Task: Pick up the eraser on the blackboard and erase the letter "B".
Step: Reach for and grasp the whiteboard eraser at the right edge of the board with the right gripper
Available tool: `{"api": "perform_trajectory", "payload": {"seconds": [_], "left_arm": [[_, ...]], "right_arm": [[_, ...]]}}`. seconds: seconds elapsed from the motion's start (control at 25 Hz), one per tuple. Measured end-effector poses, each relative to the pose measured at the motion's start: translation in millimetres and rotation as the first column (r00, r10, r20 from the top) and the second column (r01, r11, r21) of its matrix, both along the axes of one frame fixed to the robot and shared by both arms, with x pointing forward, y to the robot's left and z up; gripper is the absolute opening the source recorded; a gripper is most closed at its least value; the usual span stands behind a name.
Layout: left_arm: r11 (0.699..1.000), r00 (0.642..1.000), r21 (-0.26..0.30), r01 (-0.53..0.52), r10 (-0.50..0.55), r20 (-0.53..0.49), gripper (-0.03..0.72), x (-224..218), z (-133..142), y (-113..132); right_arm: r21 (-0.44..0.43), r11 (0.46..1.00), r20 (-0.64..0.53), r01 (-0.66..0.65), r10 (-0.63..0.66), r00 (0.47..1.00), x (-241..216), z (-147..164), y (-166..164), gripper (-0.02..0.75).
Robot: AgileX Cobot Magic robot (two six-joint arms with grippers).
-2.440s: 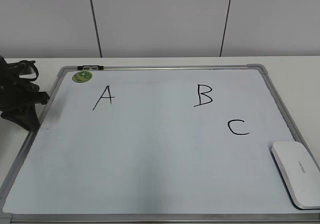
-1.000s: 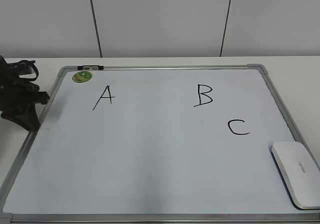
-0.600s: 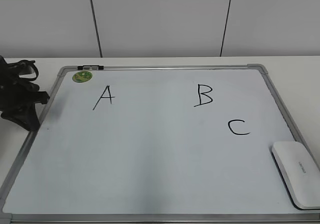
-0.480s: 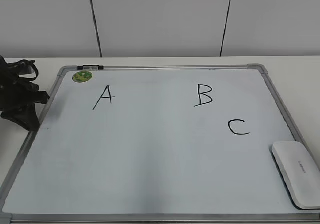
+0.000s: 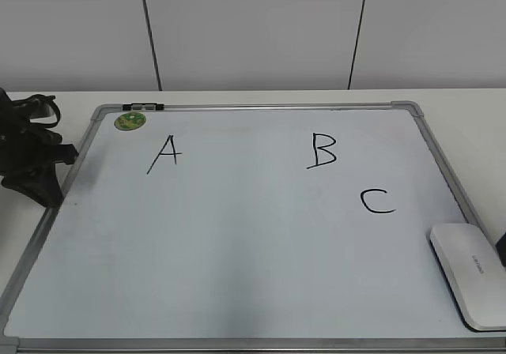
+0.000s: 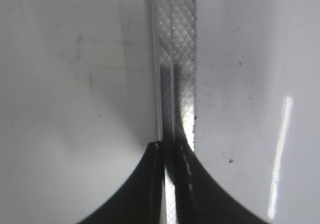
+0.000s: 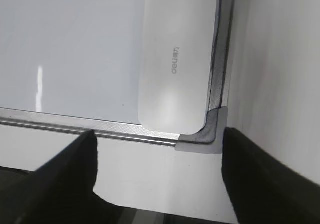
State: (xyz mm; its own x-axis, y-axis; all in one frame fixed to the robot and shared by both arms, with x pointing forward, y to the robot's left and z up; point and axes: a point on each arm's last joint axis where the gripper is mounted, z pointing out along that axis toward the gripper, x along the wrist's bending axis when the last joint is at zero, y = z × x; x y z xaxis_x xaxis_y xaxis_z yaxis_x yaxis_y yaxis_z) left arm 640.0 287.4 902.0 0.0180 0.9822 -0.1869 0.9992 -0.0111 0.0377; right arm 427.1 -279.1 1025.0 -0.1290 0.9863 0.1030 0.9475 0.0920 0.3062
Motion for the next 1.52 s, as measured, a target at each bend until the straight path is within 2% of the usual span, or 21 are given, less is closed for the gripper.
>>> {"api": "perform_trajectory", "payload": {"seconds": [0.16, 0.64, 1.0, 1.52], "left_arm": [[1.0, 1.0, 0.0, 0.0, 0.0, 0.0, 0.011, 0, 0, 0], [1.0, 1.0, 0.0, 0.0, 0.0, -0.002, 0.011, 0, 0, 0], [1.0, 1.0, 0.0, 0.0, 0.0, -0.002, 0.011, 0, 0, 0], [1.0, 1.0, 0.0, 0.0, 0.0, -0.002, 0.011, 0, 0, 0]], "right_arm": [[-0.014, 0.999, -0.031, -0.041, 0.04, 0.999, 10, -12, 10, 0.591], [-0.061, 0.998, -0.099, 0.021, -0.027, 0.995, 41, -53, 14, 0.592], [-0.088, 0.996, -0.147, 0.024, -0.036, 0.988, 53, -77, 14, 0.628], [-0.102, 0.994, -0.162, 0.034, -0.05, 0.985, 76, -93, 15, 0.629]]}}
